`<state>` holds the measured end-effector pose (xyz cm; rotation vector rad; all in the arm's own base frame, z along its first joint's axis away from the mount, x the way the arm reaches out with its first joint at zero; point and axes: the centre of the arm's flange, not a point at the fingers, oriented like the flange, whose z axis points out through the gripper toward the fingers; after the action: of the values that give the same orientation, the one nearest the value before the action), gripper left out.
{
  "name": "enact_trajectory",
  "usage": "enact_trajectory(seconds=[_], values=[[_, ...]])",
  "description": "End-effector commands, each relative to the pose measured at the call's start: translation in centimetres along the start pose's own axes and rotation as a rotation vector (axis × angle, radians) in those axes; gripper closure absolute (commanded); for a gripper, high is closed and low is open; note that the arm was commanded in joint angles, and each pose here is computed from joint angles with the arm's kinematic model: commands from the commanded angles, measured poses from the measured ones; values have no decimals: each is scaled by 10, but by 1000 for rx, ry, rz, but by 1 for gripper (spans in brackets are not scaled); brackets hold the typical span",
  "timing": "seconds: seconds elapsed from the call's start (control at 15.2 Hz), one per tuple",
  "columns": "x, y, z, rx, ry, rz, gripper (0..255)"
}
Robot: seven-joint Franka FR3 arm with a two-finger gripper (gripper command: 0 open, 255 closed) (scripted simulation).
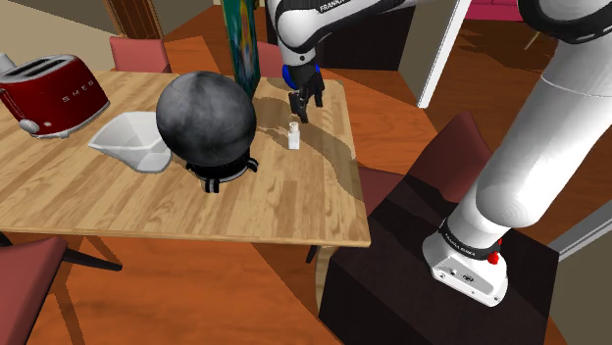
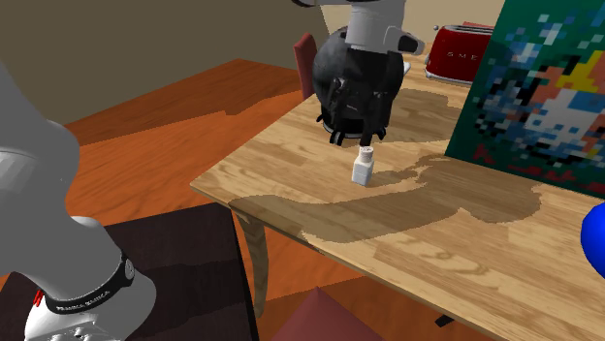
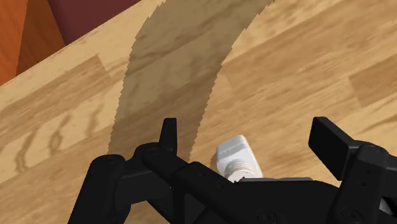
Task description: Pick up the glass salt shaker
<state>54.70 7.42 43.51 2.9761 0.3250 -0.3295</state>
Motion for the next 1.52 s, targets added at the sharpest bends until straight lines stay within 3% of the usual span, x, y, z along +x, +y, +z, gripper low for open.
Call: enact_trajectory(seconds=[0.0,0.4,1.06,1.12,1.45], values=[[24,-3,9,1,-8,-15,0],[100,-17,39,3,-33,-59,0],[109,-21,78,3,-33,-59,0],[109,-21,78,3,-33,-59,255],[109,-21,78,3,-33,-59,255]])
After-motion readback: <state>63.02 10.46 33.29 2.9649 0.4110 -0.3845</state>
